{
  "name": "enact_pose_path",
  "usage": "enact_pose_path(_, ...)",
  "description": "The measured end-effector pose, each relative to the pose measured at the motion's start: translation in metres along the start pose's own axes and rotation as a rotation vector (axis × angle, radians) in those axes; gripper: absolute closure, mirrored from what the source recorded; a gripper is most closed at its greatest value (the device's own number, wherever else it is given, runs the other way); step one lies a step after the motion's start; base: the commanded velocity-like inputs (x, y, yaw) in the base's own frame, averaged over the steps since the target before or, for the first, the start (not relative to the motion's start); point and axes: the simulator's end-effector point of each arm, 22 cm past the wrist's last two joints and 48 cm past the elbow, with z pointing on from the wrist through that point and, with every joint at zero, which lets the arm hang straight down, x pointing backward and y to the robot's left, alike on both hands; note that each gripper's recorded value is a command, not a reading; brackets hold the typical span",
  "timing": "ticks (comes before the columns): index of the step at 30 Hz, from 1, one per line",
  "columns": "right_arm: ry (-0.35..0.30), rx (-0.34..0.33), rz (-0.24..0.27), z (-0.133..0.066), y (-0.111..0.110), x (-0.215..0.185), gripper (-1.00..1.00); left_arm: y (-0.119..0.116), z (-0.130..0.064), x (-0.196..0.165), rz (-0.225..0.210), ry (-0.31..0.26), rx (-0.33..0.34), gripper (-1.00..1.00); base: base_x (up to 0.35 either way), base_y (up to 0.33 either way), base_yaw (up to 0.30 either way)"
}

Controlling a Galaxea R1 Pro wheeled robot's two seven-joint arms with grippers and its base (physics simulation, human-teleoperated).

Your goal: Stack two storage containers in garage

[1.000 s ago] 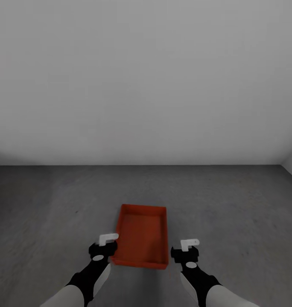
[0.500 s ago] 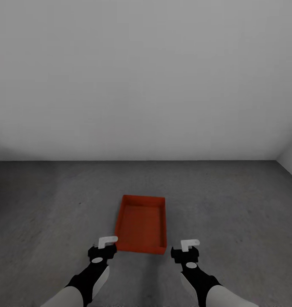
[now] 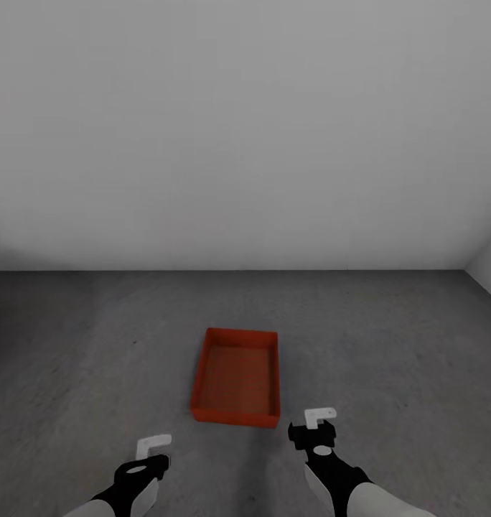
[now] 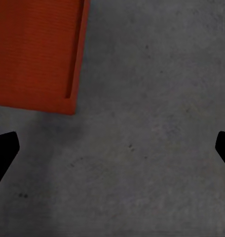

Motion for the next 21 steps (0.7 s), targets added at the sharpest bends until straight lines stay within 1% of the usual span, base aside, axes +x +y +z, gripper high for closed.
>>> enact_pose_path(3,0.002,-0.002,-0.001,0.000,0.001,0.001,-1.00,0.005,0.001,0.006,-0.027,0.018,-0.008,-1.00,0.000,0.000,0.000)
enact_pose_path(4,0.003,-0.003,-0.002,0.000,0.002,0.002,-1.00,0.008,0.002,0.009,-0.042,0.027,-0.012,-1.00,0.000,0.000,0.000)
enact_pose_path(6,0.007,-0.004,-0.004,-0.001,0.002,0.003,-1.00,0.010,0.002,0.012,-0.051,0.033,-0.016,-1.00,0.000,0.000,0.000)
enact_pose_path(21,0.016,-0.001,-0.008,-0.001,0.001,0.008,-1.00,0.012,0.002,0.014,-0.054,0.042,-0.024,-1.00,0.000,0.000,0.000)
